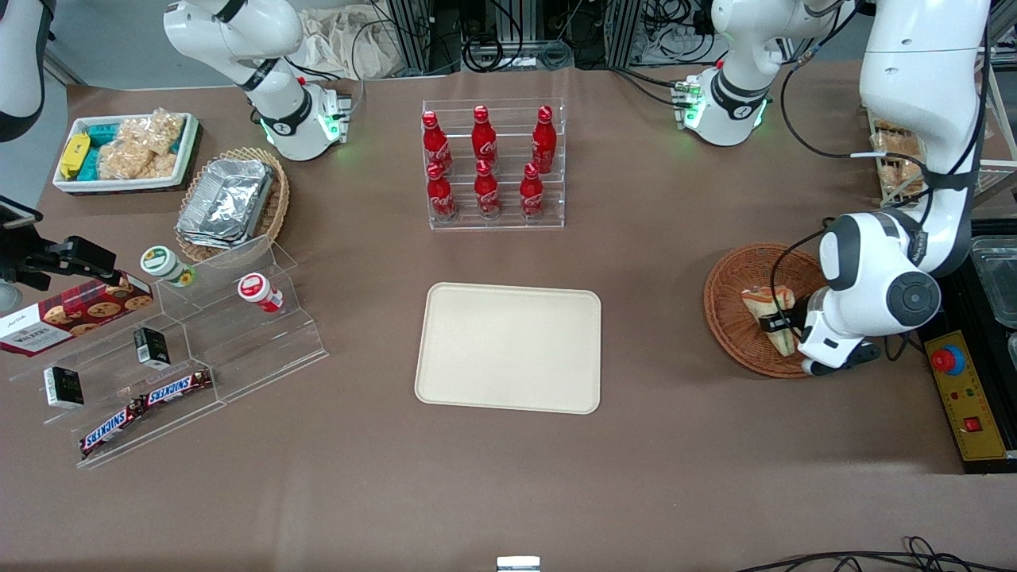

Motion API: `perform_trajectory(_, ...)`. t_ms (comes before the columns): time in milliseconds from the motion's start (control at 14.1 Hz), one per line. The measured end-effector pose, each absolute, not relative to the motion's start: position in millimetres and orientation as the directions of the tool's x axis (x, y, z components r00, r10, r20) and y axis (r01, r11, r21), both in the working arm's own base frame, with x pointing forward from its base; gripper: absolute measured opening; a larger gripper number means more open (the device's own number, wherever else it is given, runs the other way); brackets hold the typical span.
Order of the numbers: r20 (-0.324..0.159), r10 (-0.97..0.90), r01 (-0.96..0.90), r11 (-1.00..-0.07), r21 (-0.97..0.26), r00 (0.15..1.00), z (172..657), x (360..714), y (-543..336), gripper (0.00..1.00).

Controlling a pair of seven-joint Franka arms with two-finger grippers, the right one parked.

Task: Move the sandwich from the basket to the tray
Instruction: 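Lower the left gripper and close it on the sandwich, then lift the sandwich and carry it toward the cream tray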

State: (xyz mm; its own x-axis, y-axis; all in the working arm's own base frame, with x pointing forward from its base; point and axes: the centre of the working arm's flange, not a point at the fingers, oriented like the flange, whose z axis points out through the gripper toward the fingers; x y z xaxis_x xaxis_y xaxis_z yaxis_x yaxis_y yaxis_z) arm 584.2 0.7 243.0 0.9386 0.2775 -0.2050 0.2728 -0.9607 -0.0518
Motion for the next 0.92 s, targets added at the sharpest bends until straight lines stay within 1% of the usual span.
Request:
perform_trajectory(142, -0.204, 0.285, 0.281, -0.958, -0.053, 0.936, 243, 584, -1, 0.39)
perform_trajectory(283, -0.202, 0.289, 0.284, -0.957, -0.053, 0.936, 245, 585, -4, 0.22)
perform_trajectory(354, -0.200, 0.286, 0.281, -0.958, -0.052, 0.937, 247, 585, -6, 0.17)
perform_trajectory(496, -0.206, 0.272, 0.267, -0.962, -0.049, 0.940, 264, 591, -15, 0.17)
perform_trajectory(566, -0.220, 0.263, 0.258, -0.965, -0.052, 0.939, 281, 596, -21, 0.17)
perform_trajectory(637, -0.236, 0.257, 0.251, -0.966, -0.055, 0.937, 305, 602, -26, 0.17)
perform_trajectory(779, -0.258, 0.249, 0.242, -0.968, -0.059, 0.933, 371, 616, -31, 0.17)
perform_trajectory(920, -0.248, 0.242, 0.236, -0.970, -0.053, 0.938, 442, 627, -35, 0.15)
